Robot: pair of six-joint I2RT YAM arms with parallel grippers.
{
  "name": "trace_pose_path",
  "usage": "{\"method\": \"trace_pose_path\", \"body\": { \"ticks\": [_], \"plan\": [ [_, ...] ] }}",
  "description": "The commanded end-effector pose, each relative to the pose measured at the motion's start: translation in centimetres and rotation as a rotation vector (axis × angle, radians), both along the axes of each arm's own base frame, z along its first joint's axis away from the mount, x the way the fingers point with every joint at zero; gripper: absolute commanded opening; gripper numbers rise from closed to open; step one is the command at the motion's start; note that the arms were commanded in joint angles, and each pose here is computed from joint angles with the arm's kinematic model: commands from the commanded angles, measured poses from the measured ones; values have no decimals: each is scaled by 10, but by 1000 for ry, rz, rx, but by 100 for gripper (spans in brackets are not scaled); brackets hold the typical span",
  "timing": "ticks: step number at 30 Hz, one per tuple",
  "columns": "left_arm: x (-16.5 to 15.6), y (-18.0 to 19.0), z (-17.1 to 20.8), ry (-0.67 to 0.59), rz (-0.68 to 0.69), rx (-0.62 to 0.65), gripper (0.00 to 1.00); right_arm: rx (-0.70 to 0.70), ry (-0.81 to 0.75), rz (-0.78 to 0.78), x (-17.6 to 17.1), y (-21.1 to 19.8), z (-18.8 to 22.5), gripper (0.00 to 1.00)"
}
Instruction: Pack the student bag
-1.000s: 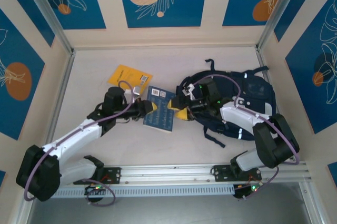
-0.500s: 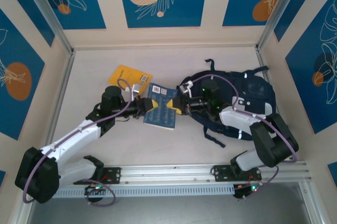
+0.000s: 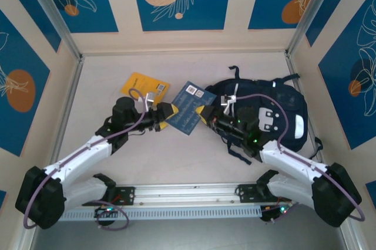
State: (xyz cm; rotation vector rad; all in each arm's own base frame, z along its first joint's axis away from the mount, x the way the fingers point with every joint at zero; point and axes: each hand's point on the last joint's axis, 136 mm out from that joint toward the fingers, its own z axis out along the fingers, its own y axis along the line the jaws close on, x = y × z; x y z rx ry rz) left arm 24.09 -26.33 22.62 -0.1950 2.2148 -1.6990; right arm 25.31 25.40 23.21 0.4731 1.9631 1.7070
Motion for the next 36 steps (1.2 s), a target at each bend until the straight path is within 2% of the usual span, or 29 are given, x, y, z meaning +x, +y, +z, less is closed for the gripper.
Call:
{"method": "trace_pose_path", "body": {
  "ticks": [1,6,12,18,26,31,32,33,36],
  "plan": [
    [4,-2,13,-39,55,-40,83,14,-6,-192,21,-18,5,0],
    [11,-8,22,-63,108,-54,79,33,-19,-222,24,-9,12,0],
    [13,-23,30,-89,148,-72,67,71,10,-288,29,-4,13,0],
    [15,-31,25,-84,157,-56,57,85,41,-280,27,6,8,0],
    [20,-12,25,-139,249,4,31,49,74,-276,17,12,-4,0],
    [22,-17,25,-135,230,17,8,29,72,-259,14,19,-8,0],
    [22,-17,24,-133,231,26,4,19,72,-257,13,19,-8,4],
    [22,-16,23,-137,230,36,0,-3,70,-255,13,19,-10,14],
    [21,-6,23,-157,236,112,0,-115,87,-282,11,6,-20,41]
  ]
}}
